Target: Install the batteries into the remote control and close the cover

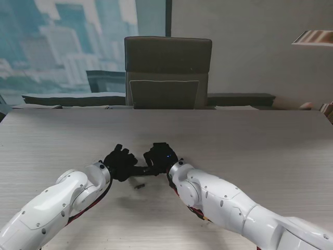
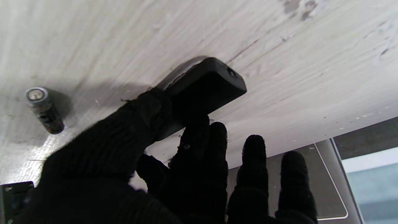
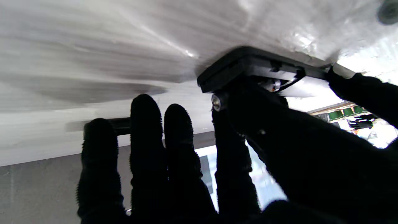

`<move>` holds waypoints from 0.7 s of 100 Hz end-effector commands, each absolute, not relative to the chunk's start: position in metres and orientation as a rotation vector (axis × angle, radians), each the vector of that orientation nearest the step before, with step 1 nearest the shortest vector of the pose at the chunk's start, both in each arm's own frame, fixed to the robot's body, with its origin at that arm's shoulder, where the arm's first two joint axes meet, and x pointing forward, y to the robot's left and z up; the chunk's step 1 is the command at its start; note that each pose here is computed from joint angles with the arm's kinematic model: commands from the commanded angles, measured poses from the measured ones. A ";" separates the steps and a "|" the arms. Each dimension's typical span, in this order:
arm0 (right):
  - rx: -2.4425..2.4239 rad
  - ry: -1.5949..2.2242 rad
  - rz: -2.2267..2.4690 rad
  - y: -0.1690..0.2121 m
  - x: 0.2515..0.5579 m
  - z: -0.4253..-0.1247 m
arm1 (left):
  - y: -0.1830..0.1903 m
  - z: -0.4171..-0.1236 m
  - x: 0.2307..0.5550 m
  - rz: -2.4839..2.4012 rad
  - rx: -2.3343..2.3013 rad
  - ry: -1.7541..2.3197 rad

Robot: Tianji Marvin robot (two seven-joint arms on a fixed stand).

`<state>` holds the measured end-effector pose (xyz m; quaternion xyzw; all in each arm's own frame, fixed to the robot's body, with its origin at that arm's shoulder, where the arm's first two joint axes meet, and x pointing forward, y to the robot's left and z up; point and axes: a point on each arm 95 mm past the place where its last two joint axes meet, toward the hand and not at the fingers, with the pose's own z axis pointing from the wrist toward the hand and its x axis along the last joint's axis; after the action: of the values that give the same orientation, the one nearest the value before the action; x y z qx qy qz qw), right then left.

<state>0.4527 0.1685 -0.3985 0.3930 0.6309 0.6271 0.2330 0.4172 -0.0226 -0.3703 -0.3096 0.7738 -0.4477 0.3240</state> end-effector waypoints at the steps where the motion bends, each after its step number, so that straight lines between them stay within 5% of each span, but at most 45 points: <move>1: 1.112 1.748 1.694 0.166 0.446 -0.407 | -0.020 -0.397 0.402 -1.117 -0.858 2.109; 70: 1.164 1.719 1.651 0.176 0.447 -0.401 | -0.021 -0.397 0.401 -1.120 -0.847 2.111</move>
<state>0.4501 0.1713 -0.3963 0.4213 0.6213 0.6117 0.2497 0.4170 -0.0228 -0.3703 -0.3083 0.7743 -0.4473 0.3245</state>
